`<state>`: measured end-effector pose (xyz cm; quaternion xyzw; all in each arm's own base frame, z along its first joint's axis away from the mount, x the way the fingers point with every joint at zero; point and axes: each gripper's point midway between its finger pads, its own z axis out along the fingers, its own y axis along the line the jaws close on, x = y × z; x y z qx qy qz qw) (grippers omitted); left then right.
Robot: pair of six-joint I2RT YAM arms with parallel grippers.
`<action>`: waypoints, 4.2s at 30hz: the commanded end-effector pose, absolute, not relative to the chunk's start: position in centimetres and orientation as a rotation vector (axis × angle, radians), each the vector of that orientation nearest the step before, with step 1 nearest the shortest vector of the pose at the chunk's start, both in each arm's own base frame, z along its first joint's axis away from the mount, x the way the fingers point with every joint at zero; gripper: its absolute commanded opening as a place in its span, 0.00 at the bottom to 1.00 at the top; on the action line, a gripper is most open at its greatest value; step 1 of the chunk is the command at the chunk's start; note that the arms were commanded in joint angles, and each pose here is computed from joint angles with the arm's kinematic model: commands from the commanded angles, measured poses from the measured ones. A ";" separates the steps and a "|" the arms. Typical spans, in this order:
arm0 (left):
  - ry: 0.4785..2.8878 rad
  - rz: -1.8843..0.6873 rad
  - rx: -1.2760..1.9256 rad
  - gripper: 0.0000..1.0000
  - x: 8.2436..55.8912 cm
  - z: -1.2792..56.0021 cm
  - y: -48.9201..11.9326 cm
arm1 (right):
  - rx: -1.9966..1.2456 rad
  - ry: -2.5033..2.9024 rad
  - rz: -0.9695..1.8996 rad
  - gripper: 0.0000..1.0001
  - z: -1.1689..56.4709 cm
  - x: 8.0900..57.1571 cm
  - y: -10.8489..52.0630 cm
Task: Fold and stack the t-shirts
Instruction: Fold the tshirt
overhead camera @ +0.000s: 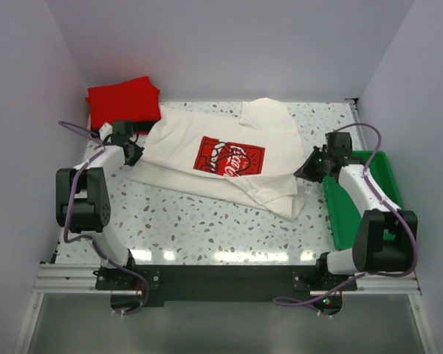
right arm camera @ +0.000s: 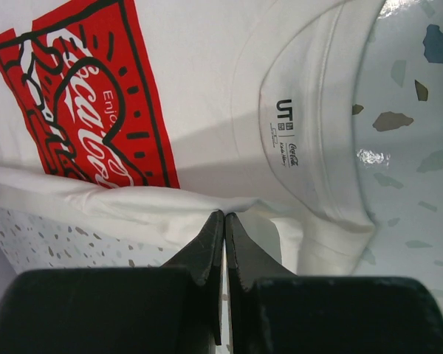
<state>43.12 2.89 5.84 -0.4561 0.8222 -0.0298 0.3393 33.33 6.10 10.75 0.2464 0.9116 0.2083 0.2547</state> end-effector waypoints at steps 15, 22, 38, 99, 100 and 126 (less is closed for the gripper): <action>2.093 -0.124 -1.143 0.00 46.9 7.3 2.7 | 0.714 2.444 0.597 0.00 9.9 34.7 4.9; 2.114 -0.123 -1.127 0.00 47.5 6.5 2.6 | 0.739 2.455 0.606 0.00 8.8 35.4 4.9; 2.053 -0.274 -1.128 0.60 41.4 7.8 0.8 | 0.738 2.484 0.448 0.60 8.9 37.1 3.9; 1.979 -0.082 -1.246 0.00 33.8 2.0 3.3 | 0.482 2.644 0.439 0.18 5.6 33.4 14.7; 1.978 -0.087 -1.246 0.00 33.8 2.1 3.3 | 0.476 2.653 0.436 0.19 5.4 33.2 14.7; 2.009 -0.101 -1.226 0.00 33.8 1.9 2.9 | 0.429 2.661 0.309 0.18 5.0 34.2 13.3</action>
